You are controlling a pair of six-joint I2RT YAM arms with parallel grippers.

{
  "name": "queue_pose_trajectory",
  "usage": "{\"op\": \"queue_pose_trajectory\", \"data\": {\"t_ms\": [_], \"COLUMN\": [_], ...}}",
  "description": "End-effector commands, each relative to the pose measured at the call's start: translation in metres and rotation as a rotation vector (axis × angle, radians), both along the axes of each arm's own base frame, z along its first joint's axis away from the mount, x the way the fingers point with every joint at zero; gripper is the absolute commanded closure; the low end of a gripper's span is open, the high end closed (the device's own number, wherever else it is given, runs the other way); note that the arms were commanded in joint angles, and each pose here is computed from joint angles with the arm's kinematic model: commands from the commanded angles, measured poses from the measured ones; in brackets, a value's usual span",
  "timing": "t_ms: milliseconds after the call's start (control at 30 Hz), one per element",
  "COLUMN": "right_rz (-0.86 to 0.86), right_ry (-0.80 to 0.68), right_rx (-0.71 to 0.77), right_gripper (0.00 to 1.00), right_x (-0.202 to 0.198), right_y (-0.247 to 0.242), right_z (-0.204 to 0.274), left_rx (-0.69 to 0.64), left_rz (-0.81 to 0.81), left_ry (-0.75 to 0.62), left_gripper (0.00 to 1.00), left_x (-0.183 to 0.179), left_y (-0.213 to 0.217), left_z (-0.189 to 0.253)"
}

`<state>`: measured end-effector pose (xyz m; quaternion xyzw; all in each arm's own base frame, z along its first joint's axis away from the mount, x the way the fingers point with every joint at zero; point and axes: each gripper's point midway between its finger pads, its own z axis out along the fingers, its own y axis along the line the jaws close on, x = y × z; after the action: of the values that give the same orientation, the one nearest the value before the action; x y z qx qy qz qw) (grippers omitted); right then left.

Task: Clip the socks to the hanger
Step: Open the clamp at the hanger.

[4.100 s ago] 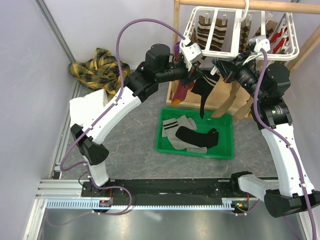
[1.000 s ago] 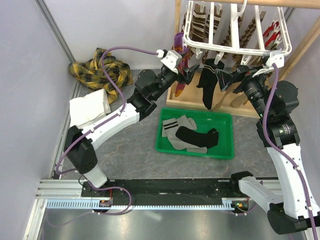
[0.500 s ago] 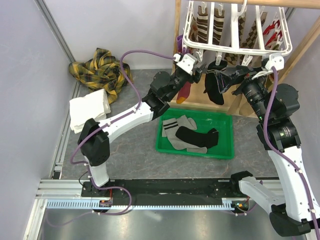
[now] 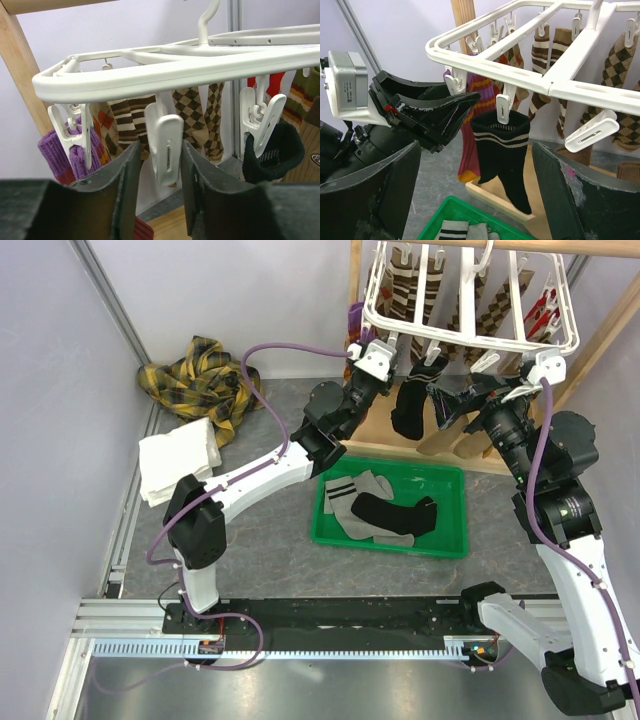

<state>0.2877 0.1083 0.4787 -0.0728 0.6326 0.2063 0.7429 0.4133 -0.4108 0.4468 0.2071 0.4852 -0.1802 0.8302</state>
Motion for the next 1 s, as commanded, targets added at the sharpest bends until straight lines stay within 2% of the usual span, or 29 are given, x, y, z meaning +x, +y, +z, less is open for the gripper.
{"op": "queue_pose_trajectory", "data": {"t_ms": [0, 167, 267, 467, 667, 967], "right_rz": [-0.003, 0.056, 0.095, 0.164, 0.135, 0.109], "right_ry": [-0.054, -0.053, -0.041, 0.003, 0.087, 0.188], "right_rx": [0.003, 0.012, 0.024, 0.088, 0.159, 0.194], "right_gripper": [0.02, 0.02, 0.03, 0.05, 0.07, 0.14], "right_x": [-0.005, -0.007, -0.007, -0.002, 0.016, 0.040], "right_y": [-0.001, 0.009, 0.017, 0.031, 0.031, 0.032], "right_z": [0.013, 0.016, 0.018, 0.024, 0.022, 0.014], "left_rx": [-0.063, -0.056, -0.051, -0.041, -0.002, 0.041], "left_rz": [0.025, -0.040, -0.113, -0.290, -0.474, -0.563], "left_ry": [-0.042, -0.031, -0.013, 0.074, 0.126, 0.152], "left_gripper": [0.65, 0.88, 0.93, 0.96, 0.98, 0.98], "left_x": [-0.003, -0.013, -0.025, -0.050, -0.077, -0.097], "left_y": [0.009, 0.005, 0.000, -0.015, -0.037, -0.050], "left_z": [0.024, 0.021, 0.021, 0.016, 0.009, 0.004]}}
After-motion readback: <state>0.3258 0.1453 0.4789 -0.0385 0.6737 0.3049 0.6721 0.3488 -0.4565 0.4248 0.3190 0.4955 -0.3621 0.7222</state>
